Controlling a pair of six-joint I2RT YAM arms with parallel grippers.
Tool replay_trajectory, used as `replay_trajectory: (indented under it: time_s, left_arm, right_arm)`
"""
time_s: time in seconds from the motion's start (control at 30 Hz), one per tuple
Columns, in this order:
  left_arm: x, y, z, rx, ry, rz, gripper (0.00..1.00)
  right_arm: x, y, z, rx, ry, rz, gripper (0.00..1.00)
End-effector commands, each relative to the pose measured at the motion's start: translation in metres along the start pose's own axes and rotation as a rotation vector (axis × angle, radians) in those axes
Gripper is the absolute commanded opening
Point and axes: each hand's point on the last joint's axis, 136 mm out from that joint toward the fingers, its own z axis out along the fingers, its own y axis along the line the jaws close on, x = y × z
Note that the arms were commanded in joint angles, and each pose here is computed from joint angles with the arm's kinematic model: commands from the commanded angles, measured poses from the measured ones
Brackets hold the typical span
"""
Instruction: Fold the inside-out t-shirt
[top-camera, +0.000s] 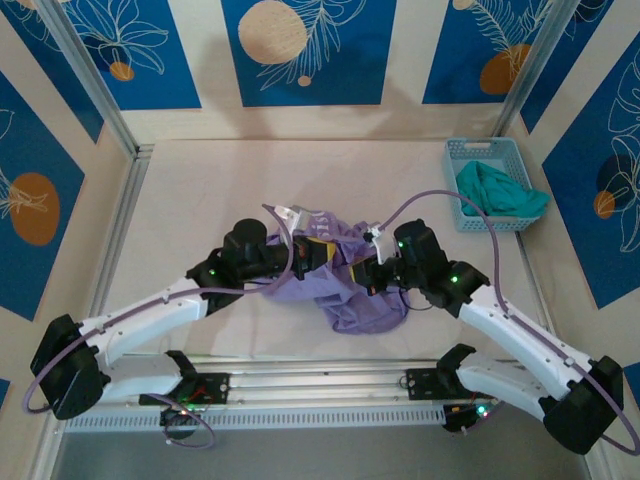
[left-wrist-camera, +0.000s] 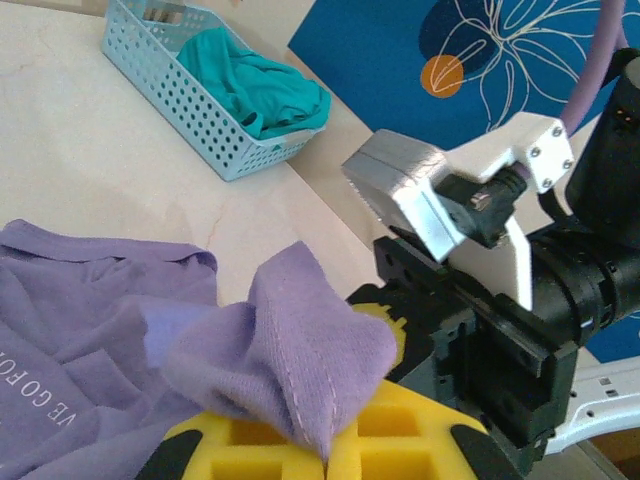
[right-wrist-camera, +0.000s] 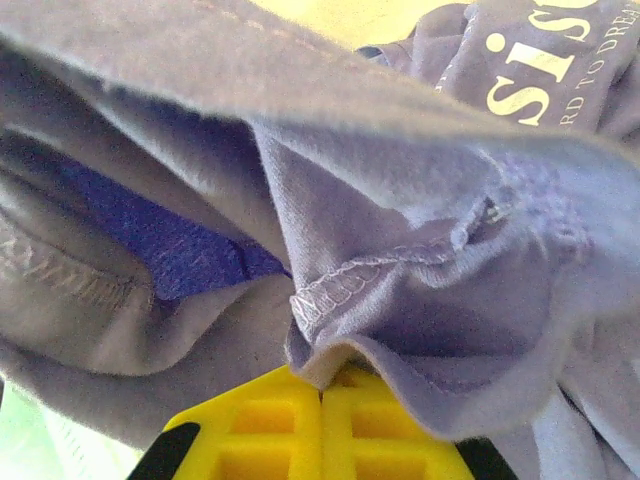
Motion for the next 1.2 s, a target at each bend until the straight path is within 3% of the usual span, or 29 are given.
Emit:
replay_trajectory:
  time_s: [0.0,0.3,0.5,0.67,0.93,1.17]
  left_arm:
    - [-0.007,0.008,-0.007,-0.037,-0.032,0.025,0.00]
    - [0.002,0.022,0.001,-0.081,0.006,0.025,0.00]
    - [0.008,0.025,0.003,-0.084,0.023,0.029,0.00]
    - [0.006,0.032,-0.003,-0.117,0.009,0.033,0.00]
    - [0.004,0.058,-0.015,-0.215,-0.004,0.040,0.00]
    - [0.007,0.060,-0.014,-0.207,0.007,0.062,0.00]
  right_arm:
    - [-0.010,0.008,-0.014,-0.016,-0.024,-0.031,0.02]
    - [-0.028,0.047,-0.030,-0.209,-0.092,-0.069,0.08]
    - [-0.037,0.050,-0.042,-0.212,-0.134,-0.071,0.08]
    - [-0.029,0.039,-0.046,-0.165,-0.121,-0.050,0.08]
    - [-0.012,0.062,-0.069,-0.323,-0.229,-0.118,0.08]
    - [0.007,0.052,-0.059,-0.335,-0.253,-0.064,0.11]
